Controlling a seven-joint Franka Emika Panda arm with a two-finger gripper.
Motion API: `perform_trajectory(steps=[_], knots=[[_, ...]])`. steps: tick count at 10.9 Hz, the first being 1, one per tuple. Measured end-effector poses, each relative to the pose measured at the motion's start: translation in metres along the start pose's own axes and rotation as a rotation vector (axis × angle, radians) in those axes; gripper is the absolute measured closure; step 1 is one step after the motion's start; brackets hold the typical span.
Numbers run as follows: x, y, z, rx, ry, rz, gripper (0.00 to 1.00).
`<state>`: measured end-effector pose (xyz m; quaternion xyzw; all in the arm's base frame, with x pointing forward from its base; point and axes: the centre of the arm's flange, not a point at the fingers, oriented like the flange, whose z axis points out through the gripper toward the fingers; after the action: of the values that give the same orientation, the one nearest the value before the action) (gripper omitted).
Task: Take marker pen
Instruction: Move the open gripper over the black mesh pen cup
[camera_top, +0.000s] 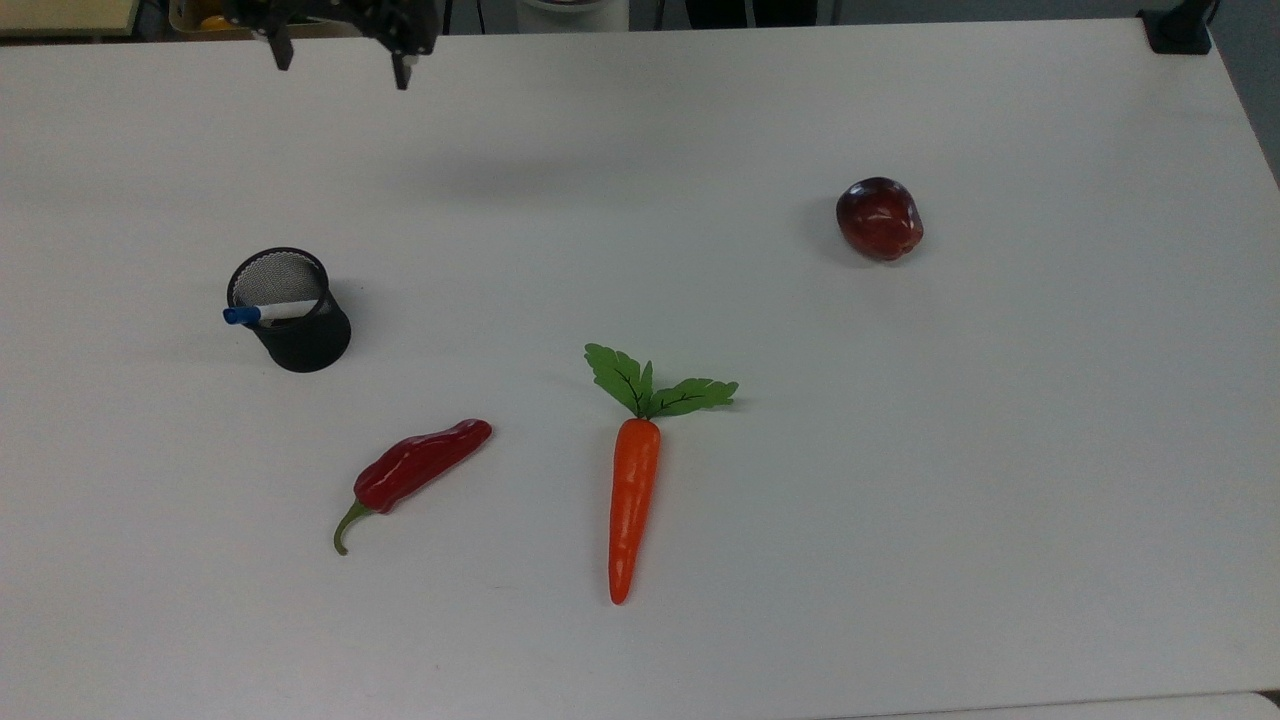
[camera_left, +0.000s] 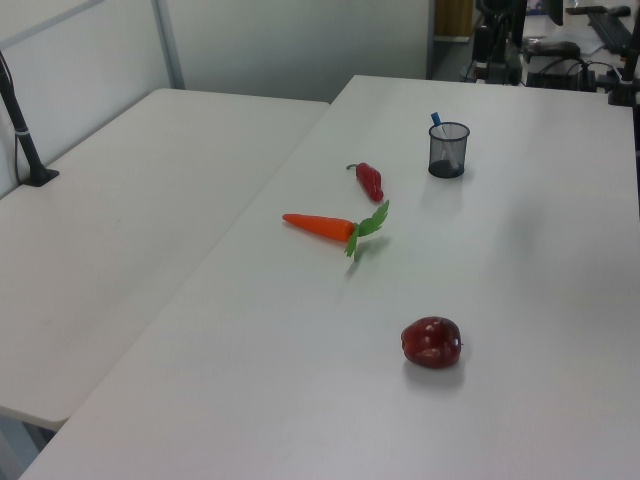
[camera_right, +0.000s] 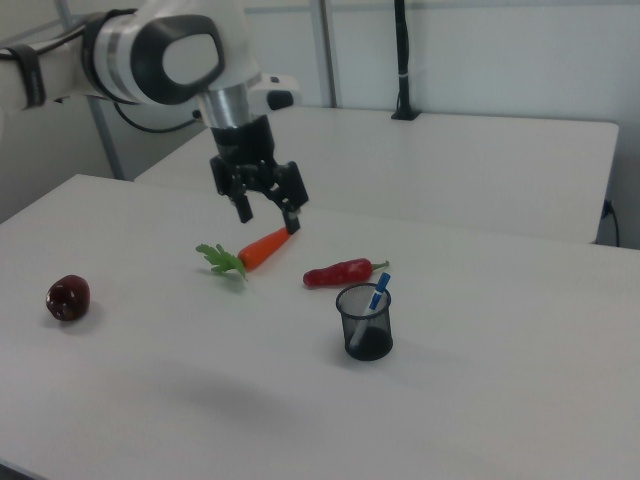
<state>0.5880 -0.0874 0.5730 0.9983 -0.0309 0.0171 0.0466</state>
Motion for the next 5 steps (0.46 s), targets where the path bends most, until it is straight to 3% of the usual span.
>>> perform_trajectory(steps=[5], knots=[[0.042,0.065,0.061,-0.01,0.134,0.141,0.04]])
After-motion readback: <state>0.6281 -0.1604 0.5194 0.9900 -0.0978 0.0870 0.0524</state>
